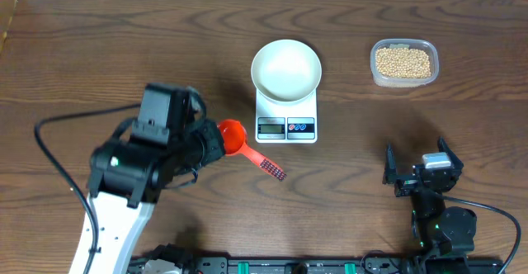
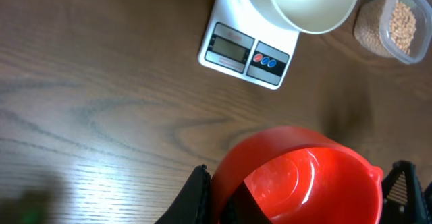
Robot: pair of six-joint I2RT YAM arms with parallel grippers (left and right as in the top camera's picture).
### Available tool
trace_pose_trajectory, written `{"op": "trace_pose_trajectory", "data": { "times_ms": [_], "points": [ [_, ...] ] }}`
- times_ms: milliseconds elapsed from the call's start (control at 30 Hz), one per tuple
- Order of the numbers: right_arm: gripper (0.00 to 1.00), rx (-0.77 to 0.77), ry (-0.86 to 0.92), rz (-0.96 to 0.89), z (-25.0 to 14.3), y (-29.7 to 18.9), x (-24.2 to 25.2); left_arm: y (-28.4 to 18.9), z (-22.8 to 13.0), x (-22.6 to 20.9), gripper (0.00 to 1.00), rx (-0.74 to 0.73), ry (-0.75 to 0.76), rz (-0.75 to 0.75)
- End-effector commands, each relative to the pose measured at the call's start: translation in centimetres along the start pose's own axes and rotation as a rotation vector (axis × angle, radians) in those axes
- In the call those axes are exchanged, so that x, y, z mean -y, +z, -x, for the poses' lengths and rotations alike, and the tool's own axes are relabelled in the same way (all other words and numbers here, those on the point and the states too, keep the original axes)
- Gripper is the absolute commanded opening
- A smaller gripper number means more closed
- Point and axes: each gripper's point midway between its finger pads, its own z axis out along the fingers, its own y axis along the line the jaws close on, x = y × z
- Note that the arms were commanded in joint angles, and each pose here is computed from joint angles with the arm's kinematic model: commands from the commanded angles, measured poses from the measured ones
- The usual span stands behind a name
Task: Scoop item into bowl and weigh 50g on scale
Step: 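Lift the red scoop with the left gripper toward the scale, then reach the right gripper to the scoop handle and grasp it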
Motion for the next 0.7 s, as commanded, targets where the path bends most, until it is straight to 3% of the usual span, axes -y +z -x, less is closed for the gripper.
{"op": "trace_pose_trajectory", "data": {
  "times_ms": [0, 167, 233, 433, 667],
  "points": [
    [0.99, 0.001, -0.007, 0.009, 0.0, 0.0, -0.2, 1.4, -0.6, -1.1, 0.07, 0.008, -0.098, 0.007],
    [0.99, 0.013, 0.197, 0.183, 0.6, -0.3, -3.2, 2.8, -0.5, -1.4, 0.07, 0.001, -0.162, 0.013],
    [0.99, 0.015, 0.213, 0.327, 0.9, -0.9, -5.5, 2.9, 0.3, -0.8, 0.07, 0.03, -0.164, -0.013],
    [0.99, -0.03, 0.358, 0.502, 1.8, -1.9, -8.2, 2.8, 1.6, 0.2, 0.08, 0.077, -0.152, -0.058],
    [0.99, -0.042, 0.398, 0.679, 8.0, -2.8, -10.0, 3.2, 1.9, 0.2, 0.07, 0.083, -0.152, -0.053]
  ]
}}
